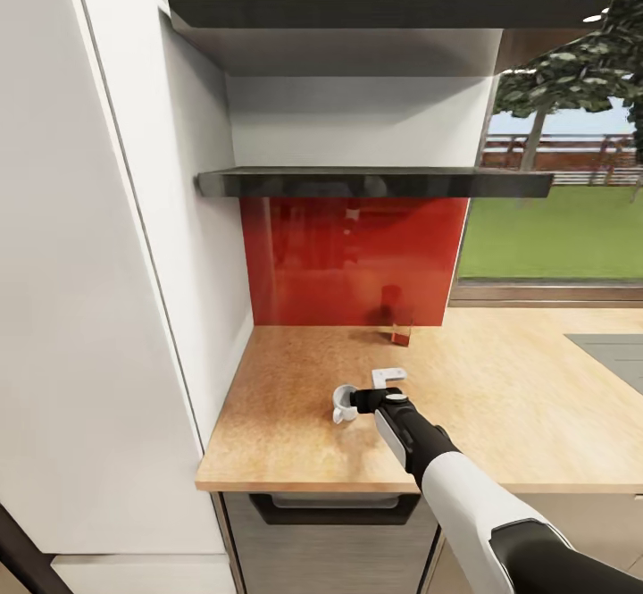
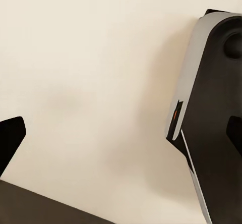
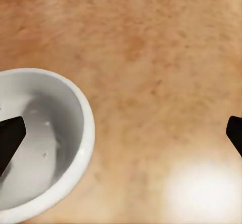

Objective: Set up a coffee station on the kitchen countertop: keep the coffee maker on the countertop, move the bottle of coffee from the kitchen shelf to the counter next to the coffee maker, place a paper coffee filter on top of the coffee maker, put the saucer next to the coffee maker with the coffee cup on the saucer, and place the electric kettle next to the coffee maker.

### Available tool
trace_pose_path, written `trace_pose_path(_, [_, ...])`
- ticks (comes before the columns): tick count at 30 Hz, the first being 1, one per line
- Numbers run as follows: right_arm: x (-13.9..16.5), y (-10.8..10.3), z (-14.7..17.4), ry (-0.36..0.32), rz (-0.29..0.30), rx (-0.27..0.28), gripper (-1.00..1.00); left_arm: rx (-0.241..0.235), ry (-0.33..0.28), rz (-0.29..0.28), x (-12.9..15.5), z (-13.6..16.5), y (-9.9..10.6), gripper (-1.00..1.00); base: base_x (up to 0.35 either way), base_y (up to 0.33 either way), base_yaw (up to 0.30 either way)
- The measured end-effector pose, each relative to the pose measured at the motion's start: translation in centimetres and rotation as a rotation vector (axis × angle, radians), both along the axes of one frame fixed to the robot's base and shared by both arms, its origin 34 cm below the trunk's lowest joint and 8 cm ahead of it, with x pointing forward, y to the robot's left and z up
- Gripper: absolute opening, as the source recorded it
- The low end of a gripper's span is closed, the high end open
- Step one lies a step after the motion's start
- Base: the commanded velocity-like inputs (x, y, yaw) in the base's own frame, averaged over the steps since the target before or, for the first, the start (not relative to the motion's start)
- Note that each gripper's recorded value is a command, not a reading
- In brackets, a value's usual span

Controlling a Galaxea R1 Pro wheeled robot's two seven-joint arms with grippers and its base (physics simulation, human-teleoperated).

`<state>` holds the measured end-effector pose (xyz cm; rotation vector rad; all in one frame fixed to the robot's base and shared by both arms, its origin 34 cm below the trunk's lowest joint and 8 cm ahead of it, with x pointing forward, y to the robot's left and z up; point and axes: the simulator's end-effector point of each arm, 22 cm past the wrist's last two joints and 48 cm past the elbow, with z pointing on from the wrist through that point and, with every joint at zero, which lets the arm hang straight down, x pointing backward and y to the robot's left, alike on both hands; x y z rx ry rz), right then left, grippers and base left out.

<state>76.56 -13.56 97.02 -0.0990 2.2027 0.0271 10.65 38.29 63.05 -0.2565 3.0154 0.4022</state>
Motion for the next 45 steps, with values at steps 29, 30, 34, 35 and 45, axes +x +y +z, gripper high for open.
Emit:
trace_pose_path(29, [-0.5,-0.1,-0.9,0.022,-0.001,-0.004,1.00,-0.005,-0.001,-0.003,0.1,-0.1,-0.3,1.00,0.034,0.017,0.000])
trace_pose_path(30, [-0.5,-0.1,-0.9,0.022,-0.001,-0.004,1.00,-0.005,-0.001,-0.003,0.1,-0.1,-0.3,1.00,0.009,0.000,0.000])
trace_pose_path(34, [-0.6,-0.1,-1.1,0.025,0.000,-0.005,1.00,-0.005,-0.001,-0.002,0.1,-0.1,-0.3,1.00,0.003,0.000,0.000])
trace_pose_path(35, [-0.6,-0.1,-1.2,0.027,0.000,-0.006,1.00,-0.005,-0.001,-0.002,0.1,-0.1,-0.3,1.00,0.000,0.000,0.000])
trace_pose_path(45, [-1.5,-0.1,-2.8,0.056,0.003,-0.010,1.00,-0.005,0.000,-0.001,0.0,0.0,-0.3,1.00,0.000,0.000,0.000])
